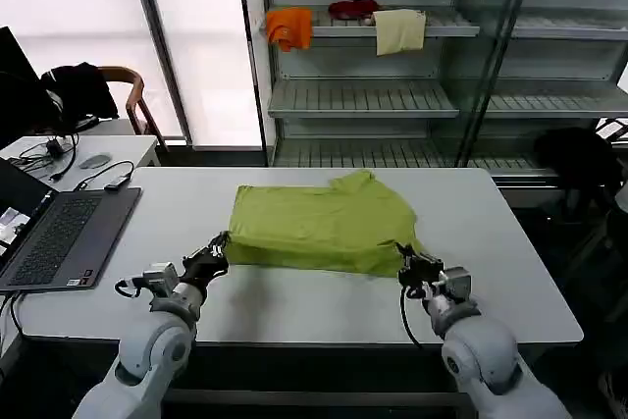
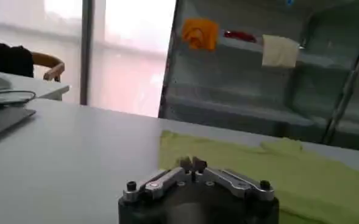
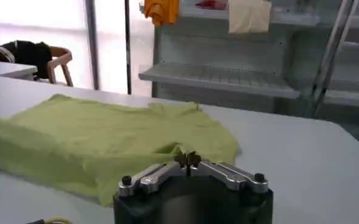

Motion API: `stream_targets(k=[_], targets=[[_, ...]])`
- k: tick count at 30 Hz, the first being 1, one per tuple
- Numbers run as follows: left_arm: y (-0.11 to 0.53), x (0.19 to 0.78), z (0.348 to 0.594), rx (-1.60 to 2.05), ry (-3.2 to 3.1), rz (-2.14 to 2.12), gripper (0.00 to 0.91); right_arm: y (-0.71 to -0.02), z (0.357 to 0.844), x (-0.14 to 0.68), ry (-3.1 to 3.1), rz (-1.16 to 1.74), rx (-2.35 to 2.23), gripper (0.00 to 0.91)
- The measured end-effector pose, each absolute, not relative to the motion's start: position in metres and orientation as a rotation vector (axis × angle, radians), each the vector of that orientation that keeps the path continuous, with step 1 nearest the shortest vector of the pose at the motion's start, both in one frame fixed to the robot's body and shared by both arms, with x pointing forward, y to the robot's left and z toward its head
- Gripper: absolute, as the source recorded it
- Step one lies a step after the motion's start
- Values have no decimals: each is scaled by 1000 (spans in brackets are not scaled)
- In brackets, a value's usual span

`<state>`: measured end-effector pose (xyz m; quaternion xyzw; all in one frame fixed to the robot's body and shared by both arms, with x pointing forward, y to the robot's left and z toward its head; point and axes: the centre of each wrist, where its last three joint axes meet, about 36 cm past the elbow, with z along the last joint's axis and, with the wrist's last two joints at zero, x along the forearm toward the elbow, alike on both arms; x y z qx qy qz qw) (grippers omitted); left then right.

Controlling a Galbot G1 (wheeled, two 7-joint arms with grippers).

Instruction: Fold and organize the clothes.

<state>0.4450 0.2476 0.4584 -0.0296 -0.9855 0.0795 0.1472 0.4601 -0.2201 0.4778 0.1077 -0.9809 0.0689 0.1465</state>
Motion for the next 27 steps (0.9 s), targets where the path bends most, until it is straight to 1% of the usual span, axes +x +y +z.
stream_targets(k=[5, 11, 12, 13, 14, 15, 16, 27], targets=[[246, 460, 452, -66, -2832, 215, 10, -215, 475, 482, -2816, 228, 317, 0], [244, 475, 444, -47, -2822, 197, 30, -213, 468, 498, -2797, 258, 312, 0], [243, 477, 443, -47, -2820, 194, 71, -213, 466, 499, -2793, 262, 309, 0], [243, 479, 442, -45, -2817, 190, 151, -214, 465, 501, -2791, 264, 304, 0], [242, 481, 440, -42, -2815, 187, 433, -214, 465, 502, -2789, 265, 299, 0], [242, 482, 439, -41, -2814, 183, 665, -215, 464, 503, -2787, 267, 294, 232], [241, 484, 438, -40, -2812, 178, 907, -215, 463, 504, -2785, 270, 289, 907], [247, 490, 435, -4, -2812, 97, 907, -219, 466, 511, -2805, 285, 212, 907]])
